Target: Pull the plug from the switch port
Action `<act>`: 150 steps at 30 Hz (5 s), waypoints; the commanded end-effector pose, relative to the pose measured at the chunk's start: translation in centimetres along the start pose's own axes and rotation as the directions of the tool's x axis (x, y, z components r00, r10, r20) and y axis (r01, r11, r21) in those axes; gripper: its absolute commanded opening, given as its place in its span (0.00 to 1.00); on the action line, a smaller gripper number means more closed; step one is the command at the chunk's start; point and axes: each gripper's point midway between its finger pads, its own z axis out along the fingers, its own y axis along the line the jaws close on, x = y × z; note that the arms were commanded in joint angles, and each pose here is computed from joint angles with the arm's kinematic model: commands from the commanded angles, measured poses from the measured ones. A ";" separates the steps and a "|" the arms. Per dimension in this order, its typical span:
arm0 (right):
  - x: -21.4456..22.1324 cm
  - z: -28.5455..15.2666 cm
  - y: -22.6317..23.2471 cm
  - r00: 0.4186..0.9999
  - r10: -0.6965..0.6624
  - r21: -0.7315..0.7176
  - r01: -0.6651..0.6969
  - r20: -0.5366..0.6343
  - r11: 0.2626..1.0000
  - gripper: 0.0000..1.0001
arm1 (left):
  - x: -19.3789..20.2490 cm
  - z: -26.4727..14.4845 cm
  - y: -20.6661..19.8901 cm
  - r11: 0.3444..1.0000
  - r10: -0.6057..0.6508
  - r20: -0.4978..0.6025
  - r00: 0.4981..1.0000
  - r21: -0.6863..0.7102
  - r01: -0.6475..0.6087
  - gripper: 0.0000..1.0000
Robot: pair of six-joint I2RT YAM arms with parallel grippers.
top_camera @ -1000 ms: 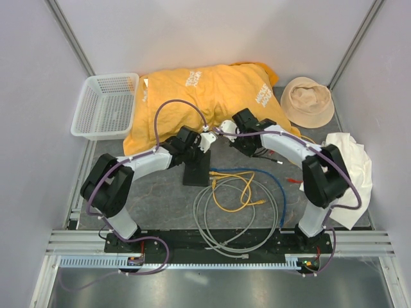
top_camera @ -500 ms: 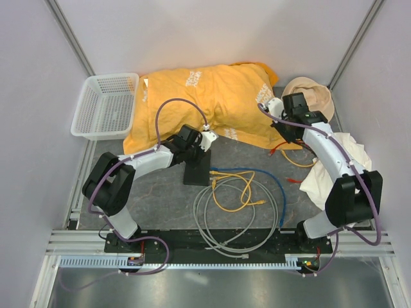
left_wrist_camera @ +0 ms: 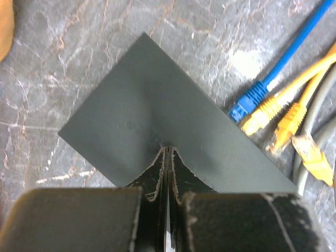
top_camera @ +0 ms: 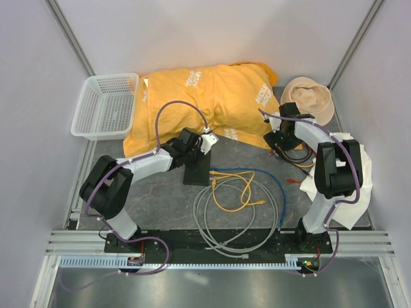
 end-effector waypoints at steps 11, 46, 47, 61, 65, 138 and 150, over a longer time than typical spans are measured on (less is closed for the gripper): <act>-11.9 -11.6 12.6 0.887 0.133 -0.577 0.168 0.442 0.800 0.98 | 3.4 -6.4 -5.4 0.911 0.279 0.138 0.950 0.273 -0.308 0.02; -13.6 -4.5 21.9 0.958 0.195 -0.807 0.058 0.211 0.587 0.84 | -3.2 -7.5 -4.4 0.870 0.360 0.359 0.861 0.205 -0.449 0.02; -13.5 -4.2 22.1 0.959 0.192 -0.807 0.056 0.207 0.588 0.84 | -3.2 -7.7 -4.3 0.893 0.309 0.349 0.884 0.212 -0.396 0.01; -13.4 -0.3 24.5 0.979 0.156 -0.851 0.032 0.133 0.524 0.69 | -1.4 -3.3 -3.4 0.948 -0.192 0.068 0.979 0.269 0.167 0.02; -13.6 -0.1 25.1 0.980 0.142 -0.852 0.046 0.139 0.521 0.68 | 0.3 -2.0 -2.5 0.952 -0.226 0.006 0.974 0.213 0.220 0.02; -9.3 4.0 27.6 0.996 -0.079 -0.753 0.079 0.035 0.653 0.17 | 2.7 0.5 -1.4 0.936 -0.278 -0.103 0.955 0.195 0.293 0.01; -9.1 4.8 27.2 0.996 -0.090 -0.716 0.079 0.023 0.694 0.00 | 2.6 0.5 -1.5 0.939 -0.268 -0.100 0.958 0.198 0.283 0.01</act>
